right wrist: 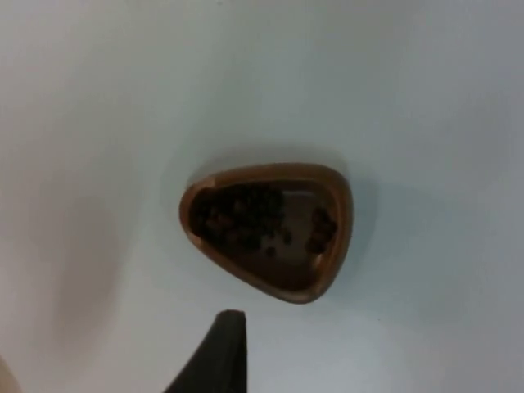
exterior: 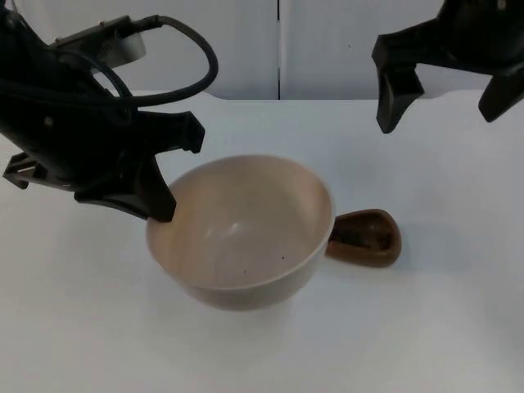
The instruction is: Pick up the bowl with the left hand and pour the coffee beans from the cup into the bowl with the right hand.
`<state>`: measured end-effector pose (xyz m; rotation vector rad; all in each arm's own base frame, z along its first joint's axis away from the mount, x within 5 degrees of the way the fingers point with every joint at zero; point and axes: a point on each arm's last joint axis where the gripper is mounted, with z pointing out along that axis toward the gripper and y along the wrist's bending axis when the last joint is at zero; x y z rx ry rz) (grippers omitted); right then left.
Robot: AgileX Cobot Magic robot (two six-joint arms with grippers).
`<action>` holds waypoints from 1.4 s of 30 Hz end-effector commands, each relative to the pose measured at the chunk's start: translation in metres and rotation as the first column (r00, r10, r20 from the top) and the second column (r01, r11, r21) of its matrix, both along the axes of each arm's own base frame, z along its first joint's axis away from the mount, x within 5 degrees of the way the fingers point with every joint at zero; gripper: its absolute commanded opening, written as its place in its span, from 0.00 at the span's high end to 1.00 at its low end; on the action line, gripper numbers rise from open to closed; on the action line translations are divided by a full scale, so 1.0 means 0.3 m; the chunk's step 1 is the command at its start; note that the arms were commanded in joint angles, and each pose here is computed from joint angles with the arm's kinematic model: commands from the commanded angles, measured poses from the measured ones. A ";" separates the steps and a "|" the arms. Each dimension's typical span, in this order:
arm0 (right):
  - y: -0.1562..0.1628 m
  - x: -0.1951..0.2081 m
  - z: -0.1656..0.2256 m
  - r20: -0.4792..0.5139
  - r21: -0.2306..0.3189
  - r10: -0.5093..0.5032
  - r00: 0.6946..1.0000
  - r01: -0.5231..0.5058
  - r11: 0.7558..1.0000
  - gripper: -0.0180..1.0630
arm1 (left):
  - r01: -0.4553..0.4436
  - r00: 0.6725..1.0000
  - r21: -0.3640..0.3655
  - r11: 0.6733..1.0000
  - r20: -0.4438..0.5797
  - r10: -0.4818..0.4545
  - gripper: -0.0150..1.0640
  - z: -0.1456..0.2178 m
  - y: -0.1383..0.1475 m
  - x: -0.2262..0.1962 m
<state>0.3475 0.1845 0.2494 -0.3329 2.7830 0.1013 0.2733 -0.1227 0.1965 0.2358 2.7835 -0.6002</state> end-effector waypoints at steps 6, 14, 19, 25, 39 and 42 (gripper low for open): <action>-0.011 0.013 -0.046 0.028 0.023 -0.061 0.998 0.060 0.998 0.10 | -0.002 1.000 -0.009 1.000 0.005 0.002 0.99 0.006 -0.007 0.001; 0.005 0.031 -0.133 -0.026 0.017 -0.078 0.997 0.078 0.997 0.10 | -0.002 1.000 -0.009 1.000 0.005 0.002 0.99 0.006 -0.007 0.001; 0.030 0.063 -0.255 -0.054 0.004 -0.078 0.995 0.078 0.997 0.16 | -0.002 1.000 -0.009 1.000 0.005 0.002 0.99 0.006 -0.007 0.001; 0.042 0.084 -0.328 -0.055 0.010 -0.084 0.995 0.085 0.996 0.18 | -0.002 1.000 -0.009 1.000 0.005 0.002 0.99 0.006 -0.007 0.001; 0.053 0.102 -0.431 -0.068 0.003 -0.081 0.994 0.081 0.997 0.18 | -0.002 1.000 -0.009 1.000 0.005 0.002 0.99 0.006 -0.007 0.001; 0.053 0.103 -0.448 -0.074 -0.003 -0.080 0.994 0.080 0.997 0.19 | -0.002 1.000 -0.009 1.000 0.005 0.002 0.99 0.006 -0.007 0.001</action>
